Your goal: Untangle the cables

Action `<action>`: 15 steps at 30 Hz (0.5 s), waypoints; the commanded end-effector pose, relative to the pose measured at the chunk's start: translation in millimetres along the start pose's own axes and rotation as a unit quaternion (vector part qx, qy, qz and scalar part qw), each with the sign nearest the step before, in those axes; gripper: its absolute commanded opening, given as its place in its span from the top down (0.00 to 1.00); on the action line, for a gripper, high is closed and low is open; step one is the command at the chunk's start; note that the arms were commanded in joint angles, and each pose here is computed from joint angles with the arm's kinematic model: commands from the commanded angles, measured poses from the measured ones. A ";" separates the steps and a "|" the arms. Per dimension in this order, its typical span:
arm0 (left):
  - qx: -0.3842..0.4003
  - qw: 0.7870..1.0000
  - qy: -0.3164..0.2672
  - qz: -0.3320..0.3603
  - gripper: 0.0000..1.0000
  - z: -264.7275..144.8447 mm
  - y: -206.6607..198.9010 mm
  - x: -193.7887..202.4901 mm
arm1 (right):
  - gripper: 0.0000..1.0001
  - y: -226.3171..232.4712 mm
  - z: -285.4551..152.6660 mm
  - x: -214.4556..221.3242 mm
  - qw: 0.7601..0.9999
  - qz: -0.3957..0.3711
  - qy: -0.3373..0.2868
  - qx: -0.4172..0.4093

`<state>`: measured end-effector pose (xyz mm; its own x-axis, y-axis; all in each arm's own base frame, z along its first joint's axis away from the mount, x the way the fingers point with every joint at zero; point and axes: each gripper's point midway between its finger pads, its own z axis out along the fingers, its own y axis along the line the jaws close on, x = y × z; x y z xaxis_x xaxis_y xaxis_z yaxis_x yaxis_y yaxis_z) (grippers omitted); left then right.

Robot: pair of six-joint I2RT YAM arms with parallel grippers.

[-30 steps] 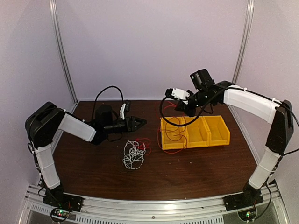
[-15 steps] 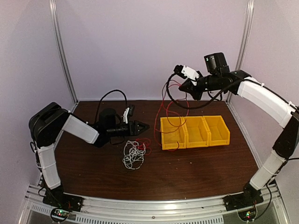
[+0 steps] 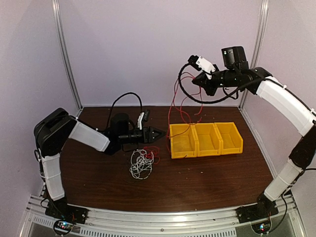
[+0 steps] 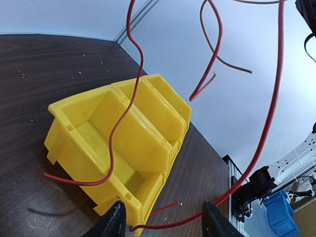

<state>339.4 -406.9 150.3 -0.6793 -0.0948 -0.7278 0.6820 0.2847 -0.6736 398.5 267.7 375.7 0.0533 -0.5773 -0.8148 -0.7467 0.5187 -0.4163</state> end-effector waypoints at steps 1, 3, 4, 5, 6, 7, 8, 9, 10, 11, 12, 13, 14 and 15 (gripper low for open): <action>0.049 0.997 -0.018 0.049 0.46 10.3 -26.7 -9.8 | 1.00 -19.9 -32.6 -38.2 0.999 0.007 -0.039 0.034; 0.070 0.994 -0.042 0.079 0.46 4.8 -41.2 -15.0 | 1.00 -20.2 -41.9 -49.0 0.998 0.011 -0.053 0.029; 0.074 0.992 -0.053 0.090 0.46 1.7 -45.9 -17.3 | 1.00 -18.2 -47.7 -56.7 0.998 0.013 -0.064 0.021; 0.078 0.990 -0.066 0.101 0.46 -2.6 -49.7 -20.3 | 1.00 -14.2 -52.4 -61.9 0.997 0.016 -0.073 0.009; 0.077 0.988 -0.083 0.109 0.46 -8.0 -52.8 -24.1 | 1.00 -9.5 -57.6 -67.4 0.996 0.019 -0.084 -0.005; 0.060 0.987 -0.101 0.110 0.46 -15.0 -48.5 -25.6 | 1.00 -5.7 -62.4 -72.7 0.995 0.023 -0.095 -0.017; 0.052 0.985 -0.116 0.113 0.46 -20.7 -48.3 -27.9 | 1.00 -4.0 -66.4 -76.4 0.994 0.028 -0.101 -0.022; 0.049 0.984 -0.125 0.118 0.46 -25.2 -49.6 -29.4 | 1.00 -3.6 -69.9 -78.9 0.994 0.031 -0.105 -0.023; 0.050 0.982 -0.131 0.124 0.46 -28.9 -52.0 -30.1 | 1.00 -4.3 -73.1 -81.0 0.993 0.032 -0.108 -0.022; 0.052 0.981 -0.137 0.130 0.46 -32.4 -55.7 -31.4 | 1.00 -4.6 -75.7 -83.1 0.993 0.032 -0.111 -0.021; 0.055 0.979 -0.141 0.135 0.46 -35.0 -59.3 -32.1 | 1.00 -5.8 -79.0 -85.5 0.993 0.031 -0.113 -0.017; 0.058 0.978 -0.144 0.142 0.46 -36.9 -63.6 -33.2 | 1.00 -7.1 -82.0 -87.9 0.993 0.030 -0.116 -0.014; 0.061 0.976 -0.144 0.150 0.46 -37.5 -67.6 -33.8 | 1.00 -8.3 -85.5 -91.1 0.992 0.028 -0.120 -0.012; 0.063 0.975 -0.144 0.159 0.46 -37.8 -71.1 -34.2 | 1.00 -8.9 -88.2 -93.8 0.992 0.027 -0.123 -0.010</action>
<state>311.5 -393.6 170.3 -0.5164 -0.1871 -0.8357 0.7957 0.2559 -0.5490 359.6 267.0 460.3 0.1327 -0.4305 -0.8928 -0.7669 0.5260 -0.3677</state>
